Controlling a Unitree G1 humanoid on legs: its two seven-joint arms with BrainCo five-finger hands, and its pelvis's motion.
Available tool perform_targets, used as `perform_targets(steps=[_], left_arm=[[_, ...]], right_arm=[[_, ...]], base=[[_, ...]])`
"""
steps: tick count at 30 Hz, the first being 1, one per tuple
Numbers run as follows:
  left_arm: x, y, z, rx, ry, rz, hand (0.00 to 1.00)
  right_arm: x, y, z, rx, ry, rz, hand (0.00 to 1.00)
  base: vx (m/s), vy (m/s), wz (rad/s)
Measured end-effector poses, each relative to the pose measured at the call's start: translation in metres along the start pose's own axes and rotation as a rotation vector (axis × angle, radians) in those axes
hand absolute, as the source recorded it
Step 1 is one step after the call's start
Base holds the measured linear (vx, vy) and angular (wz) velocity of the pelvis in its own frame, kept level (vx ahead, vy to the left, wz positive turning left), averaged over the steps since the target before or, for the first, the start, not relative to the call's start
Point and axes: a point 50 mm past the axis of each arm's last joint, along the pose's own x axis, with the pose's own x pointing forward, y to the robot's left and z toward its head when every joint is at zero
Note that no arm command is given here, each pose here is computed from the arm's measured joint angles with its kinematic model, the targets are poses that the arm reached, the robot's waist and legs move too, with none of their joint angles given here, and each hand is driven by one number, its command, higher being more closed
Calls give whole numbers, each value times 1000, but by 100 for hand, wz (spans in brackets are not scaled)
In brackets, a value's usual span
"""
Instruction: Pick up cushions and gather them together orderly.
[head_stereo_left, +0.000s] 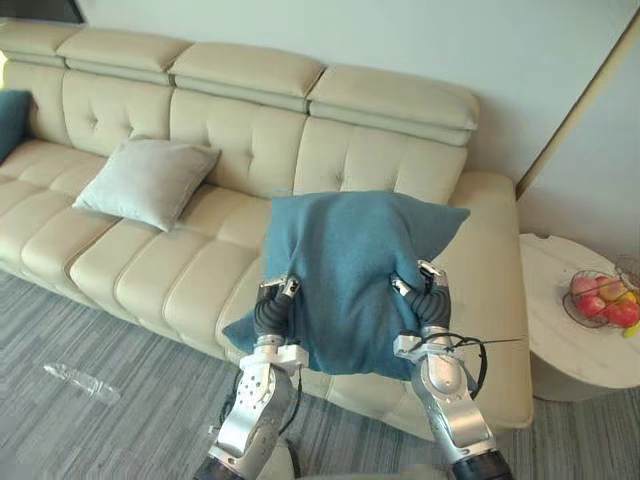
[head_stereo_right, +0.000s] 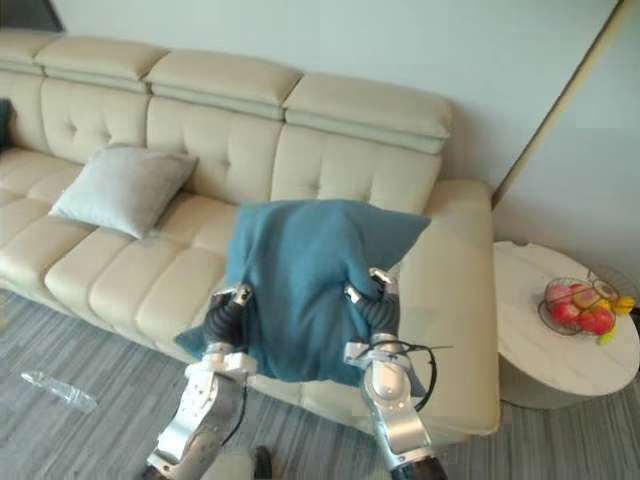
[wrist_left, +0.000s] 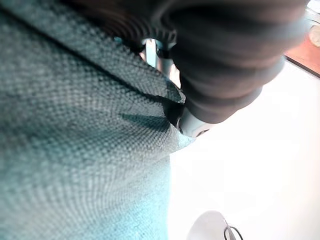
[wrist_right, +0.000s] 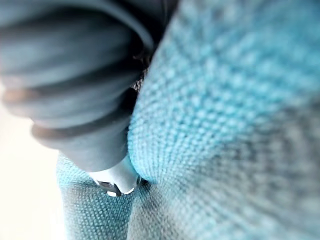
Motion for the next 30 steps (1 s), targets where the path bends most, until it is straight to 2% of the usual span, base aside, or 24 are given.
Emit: perform_targets(steps=[5,8,10,13,18,30], left_arm=[[0,-4,-1,26,22,-62,100],[-4,-12,-8,20,58,-92,100],[-5,-15,-10,0,65,-93,100],[-13,-15,-9,-20,69,-121,100],[-16,-27,2,-87,18,-155,100],[-19,-24,1,-78,26,-148,100]], right_arm=[[3,-6,3,-34,-25,15,100],[-2,-21,-2,-67,0,-20,100],[-11,-25,1,-40,12,-35,100],[-31,-28,28,4,-67,-31,100],[-28,-24,52,53,-196,-18,100],[-28,-21,37,71,-129,-46,100]], base=[[90,10,23],[141,-22,64],[224,-42,36],[175,39,7],[131,129,-16],[191,317,-80]])
